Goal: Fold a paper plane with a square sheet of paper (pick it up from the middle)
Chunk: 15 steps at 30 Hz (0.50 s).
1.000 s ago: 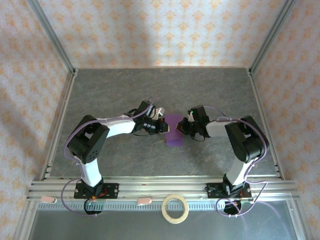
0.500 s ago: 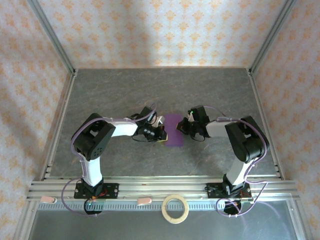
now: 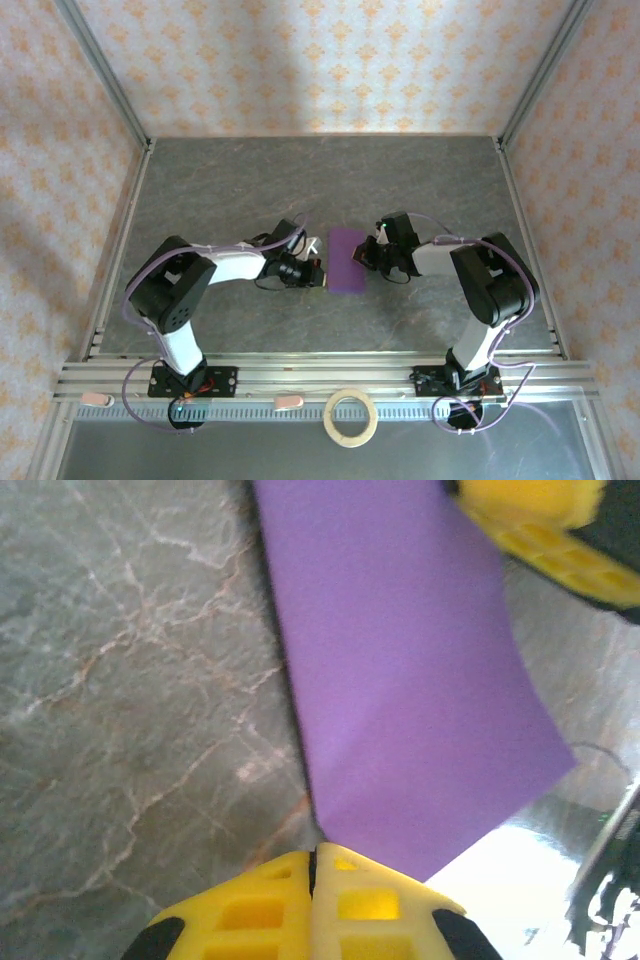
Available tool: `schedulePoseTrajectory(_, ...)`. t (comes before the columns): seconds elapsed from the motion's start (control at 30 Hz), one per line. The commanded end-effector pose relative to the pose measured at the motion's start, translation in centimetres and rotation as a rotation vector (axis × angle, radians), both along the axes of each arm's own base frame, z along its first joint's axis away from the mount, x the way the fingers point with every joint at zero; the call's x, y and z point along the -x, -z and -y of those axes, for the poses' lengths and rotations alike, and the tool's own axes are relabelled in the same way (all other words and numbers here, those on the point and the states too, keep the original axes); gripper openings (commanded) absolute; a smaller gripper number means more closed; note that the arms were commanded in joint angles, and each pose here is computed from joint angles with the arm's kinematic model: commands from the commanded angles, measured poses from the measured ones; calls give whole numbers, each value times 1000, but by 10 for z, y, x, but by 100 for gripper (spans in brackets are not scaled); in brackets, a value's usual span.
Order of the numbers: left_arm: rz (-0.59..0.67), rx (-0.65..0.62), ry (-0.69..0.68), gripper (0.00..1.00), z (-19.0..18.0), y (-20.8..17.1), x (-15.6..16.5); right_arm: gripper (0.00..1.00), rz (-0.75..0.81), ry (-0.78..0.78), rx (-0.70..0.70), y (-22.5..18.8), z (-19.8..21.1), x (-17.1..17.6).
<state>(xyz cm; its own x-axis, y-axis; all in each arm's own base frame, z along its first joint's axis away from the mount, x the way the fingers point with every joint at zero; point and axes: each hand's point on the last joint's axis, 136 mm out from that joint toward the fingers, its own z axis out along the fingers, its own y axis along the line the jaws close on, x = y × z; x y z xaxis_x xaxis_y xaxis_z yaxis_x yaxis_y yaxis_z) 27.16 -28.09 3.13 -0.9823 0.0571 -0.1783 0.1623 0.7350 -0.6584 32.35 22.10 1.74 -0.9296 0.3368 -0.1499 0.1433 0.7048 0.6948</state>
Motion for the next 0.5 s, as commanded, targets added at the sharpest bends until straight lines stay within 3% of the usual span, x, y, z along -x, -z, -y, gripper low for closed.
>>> schedulePoseTrajectory(0.0, 7, 116, -37, 0, 17, -30, -9, 0, -166, 71, 182, 49, 38, 35)
schedulePoseTrajectory(0.23, -25, 176, 13, 0, 43, -27, -11, 0, -167, 70, 185, 50, 38, 34)
schedulePoseTrajectory(0.47, -89, 34, 62, 0, 21, 19, 15, 0, -172, 69, 194, 52, 39, 35)
